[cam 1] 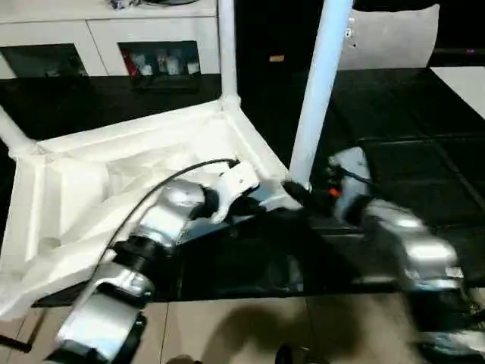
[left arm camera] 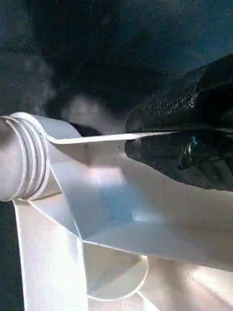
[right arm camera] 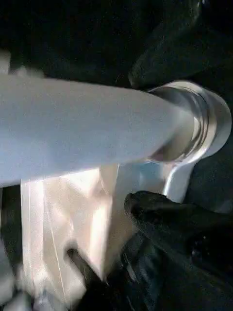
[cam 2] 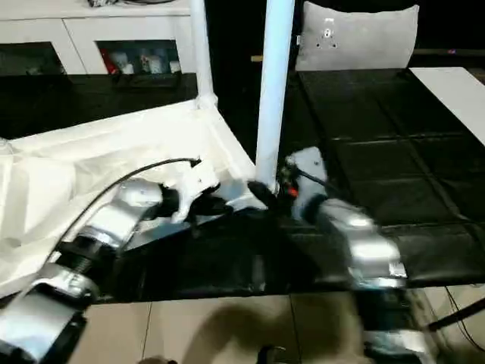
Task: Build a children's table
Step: Rotate leg to tighten
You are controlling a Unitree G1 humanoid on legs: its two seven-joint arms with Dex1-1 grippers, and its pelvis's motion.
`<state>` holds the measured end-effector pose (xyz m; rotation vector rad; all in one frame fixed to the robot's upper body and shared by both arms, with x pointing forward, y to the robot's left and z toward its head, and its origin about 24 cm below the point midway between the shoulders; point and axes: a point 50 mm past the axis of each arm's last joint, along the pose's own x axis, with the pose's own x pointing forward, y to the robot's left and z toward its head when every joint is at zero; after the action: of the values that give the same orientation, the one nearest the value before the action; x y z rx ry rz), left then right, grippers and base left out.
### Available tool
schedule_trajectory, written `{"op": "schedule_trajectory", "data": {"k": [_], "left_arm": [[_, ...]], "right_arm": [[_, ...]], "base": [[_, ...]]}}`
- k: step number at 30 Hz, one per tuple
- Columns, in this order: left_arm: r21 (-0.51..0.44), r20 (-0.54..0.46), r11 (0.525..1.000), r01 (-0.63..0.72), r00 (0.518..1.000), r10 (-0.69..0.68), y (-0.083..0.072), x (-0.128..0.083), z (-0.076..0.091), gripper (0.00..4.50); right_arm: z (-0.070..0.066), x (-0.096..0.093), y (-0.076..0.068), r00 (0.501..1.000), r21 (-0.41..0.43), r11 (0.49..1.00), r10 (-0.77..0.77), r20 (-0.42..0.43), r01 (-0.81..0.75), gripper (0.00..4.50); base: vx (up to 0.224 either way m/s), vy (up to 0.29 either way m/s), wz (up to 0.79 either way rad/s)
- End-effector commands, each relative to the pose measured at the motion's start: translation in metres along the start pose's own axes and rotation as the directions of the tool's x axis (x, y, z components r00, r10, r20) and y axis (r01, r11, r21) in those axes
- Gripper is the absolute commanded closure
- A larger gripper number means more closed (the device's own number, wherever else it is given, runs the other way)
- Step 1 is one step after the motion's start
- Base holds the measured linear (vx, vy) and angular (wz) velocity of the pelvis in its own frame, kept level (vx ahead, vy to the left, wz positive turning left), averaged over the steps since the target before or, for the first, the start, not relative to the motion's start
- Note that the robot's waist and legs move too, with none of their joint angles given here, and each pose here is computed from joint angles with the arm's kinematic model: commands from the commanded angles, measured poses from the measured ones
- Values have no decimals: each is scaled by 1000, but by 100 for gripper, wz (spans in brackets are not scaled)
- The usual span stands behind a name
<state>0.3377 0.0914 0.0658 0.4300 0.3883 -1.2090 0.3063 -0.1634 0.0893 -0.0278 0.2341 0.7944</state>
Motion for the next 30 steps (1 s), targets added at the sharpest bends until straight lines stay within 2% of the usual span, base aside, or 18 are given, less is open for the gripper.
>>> {"op": "schedule_trajectory", "data": {"k": [1, 6, 8, 9, 10, 11, 14, 17, 26, 28, 30], "left_arm": [[127, 102, 989, 78, 991, -91, -2, -4, 20, 450], [189, 55, 957, 219, 971, -232, -8, -13, 13, 450], [213, 19, 930, 300, 950, -311, -11, -18, 8, 450], [235, -6, 909, 343, 936, -351, -12, -19, 5, 450], [240, -11, 905, 351, 933, -359, -13, -20, 4, 450], [249, -30, 893, 376, 924, -381, -14, -21, 3, 450], [269, -50, 860, 433, 899, -436, -16, -23, 3, 450], [293, -74, 830, 475, 876, -476, -18, -23, 5, 450], [308, -72, 817, 487, 869, -490, -16, -24, 6, 450], [307, -72, 818, 487, 868, -491, -16, -24, 6, 450], [298, -70, 821, 487, 869, -490, -16, -25, 4, 450]], "right_arm": [[5, -5, 9, 989, -80, 985, 151, -11, -151, 50], [5, -20, 4, 963, -144, 952, 262, -70, -269, 50], [4, -28, 5, 928, -169, 913, 355, -117, -371, 50], [2, -32, 5, 903, -158, 891, 406, -142, -425, 50], [2, -33, 6, 898, -155, 887, 416, -146, -436, 76], [1, -34, 6, 884, -142, 876, 440, -159, -461, 83], [-1, -37, 7, 838, -72, 843, 516, -177, -534, 103], [-4, -37, 11, 797, -53, 806, 569, -204, -589, 126], [-6, -36, 16, 751, -18, 764, 629, -203, -645, 204], [-6, -36, 17, 746, -9, 760, 635, -200, -650, 204], [-6, -37, 19, 736, 11, 750, 651, -185, -661, 229]], "base": [[0, 0, 0], [0, 0, 0], [0, 0, 0], [0, 0, 0], [0, 0, 0], [0, 0, 0], [0, 0, 0], [0, 0, 0], [0, 0, 0], [0, 0, 0], [0, 0, 0]]}}
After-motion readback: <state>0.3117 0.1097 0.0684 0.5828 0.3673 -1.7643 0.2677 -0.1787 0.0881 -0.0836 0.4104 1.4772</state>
